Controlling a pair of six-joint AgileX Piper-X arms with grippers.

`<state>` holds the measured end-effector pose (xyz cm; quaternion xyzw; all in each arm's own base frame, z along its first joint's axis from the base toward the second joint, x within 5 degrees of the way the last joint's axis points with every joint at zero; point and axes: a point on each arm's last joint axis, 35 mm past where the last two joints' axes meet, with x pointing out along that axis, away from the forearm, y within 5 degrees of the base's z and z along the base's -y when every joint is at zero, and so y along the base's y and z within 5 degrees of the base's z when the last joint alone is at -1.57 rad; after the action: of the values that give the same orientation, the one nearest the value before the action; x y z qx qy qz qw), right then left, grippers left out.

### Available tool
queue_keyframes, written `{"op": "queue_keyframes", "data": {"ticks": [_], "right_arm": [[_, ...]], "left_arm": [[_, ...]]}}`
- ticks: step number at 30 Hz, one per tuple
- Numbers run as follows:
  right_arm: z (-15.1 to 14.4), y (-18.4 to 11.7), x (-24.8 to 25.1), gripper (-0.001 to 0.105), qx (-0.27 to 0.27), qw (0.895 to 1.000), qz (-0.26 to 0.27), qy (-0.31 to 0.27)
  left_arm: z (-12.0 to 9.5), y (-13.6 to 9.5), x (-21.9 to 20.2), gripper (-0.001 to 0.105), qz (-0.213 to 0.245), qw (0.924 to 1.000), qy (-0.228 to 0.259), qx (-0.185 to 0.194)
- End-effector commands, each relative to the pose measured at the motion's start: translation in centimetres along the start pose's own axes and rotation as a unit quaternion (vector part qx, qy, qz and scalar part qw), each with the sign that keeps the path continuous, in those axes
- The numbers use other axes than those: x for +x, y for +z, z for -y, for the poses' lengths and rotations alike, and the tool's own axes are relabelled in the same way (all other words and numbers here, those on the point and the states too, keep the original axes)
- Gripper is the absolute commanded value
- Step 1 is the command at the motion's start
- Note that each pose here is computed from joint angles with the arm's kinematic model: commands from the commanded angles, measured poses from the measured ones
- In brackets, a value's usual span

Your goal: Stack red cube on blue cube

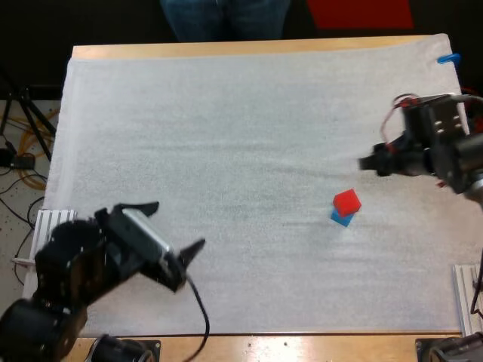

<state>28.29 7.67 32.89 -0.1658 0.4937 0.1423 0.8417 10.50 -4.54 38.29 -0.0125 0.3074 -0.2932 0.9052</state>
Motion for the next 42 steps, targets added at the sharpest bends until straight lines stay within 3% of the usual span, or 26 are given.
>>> {"op": "queue_keyframes", "data": {"ticks": [1,6,10,19,21,28,34,36,37,42], "right_arm": [[1.3,-0.1,-0.7,0.059,0.008,1.000,0.013,-0.010],[4.9,-1.5,-2.5,0.059,0.056,0.997,0.027,-0.046],[5.7,-2.4,-4.7,0.059,0.071,0.994,0.053,-0.066],[4.3,-5.1,-11.7,0.059,0.071,0.982,0.136,-0.114],[3.7,-6.6,-13.2,0.059,0.074,0.975,0.163,-0.133],[1.5,-12.1,-13.7,0.059,0.077,0.966,0.195,-0.153],[-0.8,-17.5,-14.9,0.059,0.101,0.947,0.256,-0.166],[-1.7,-19.6,-15.3,0.059,0.111,0.936,0.287,-0.171],[-1.8,-19.9,-15.3,0.059,0.111,0.935,0.291,-0.172],[-3.4,-23.7,-16.2,0.059,0.108,0.908,0.351,-0.200]], "left_arm": [[-0.4,0.5,-0.1,0.087,0.017,0.9997,0.017,-0.002],[-2.7,1.1,-0.6,0.087,0.054,0.9943,0.080,-0.046],[-3.8,1.1,-1.3,0.087,0.067,0.9885,0.114,-0.073],[-3.6,0.8,-1.7,0.087,0.066,0.9890,0.106,-0.079],[-3.3,0.7,-2.0,0.087,0.072,0.9888,0.107,-0.075],[-2.1,0.0,-3.4,0.087,0.091,0.9887,0.100,-0.064],[-0.2,-1.5,-5.5,0.087,0.113,0.9875,0.104,-0.035],[0.7,-2.3,-6.5,0.087,0.121,0.9867,0.107,-0.011],[0.9,-2.6,-6.8,0.087,0.125,0.9863,0.108,-0.008],[2.6,-5.5,-8.1,0.087,0.153,0.9819,0.112,0.010]]}}
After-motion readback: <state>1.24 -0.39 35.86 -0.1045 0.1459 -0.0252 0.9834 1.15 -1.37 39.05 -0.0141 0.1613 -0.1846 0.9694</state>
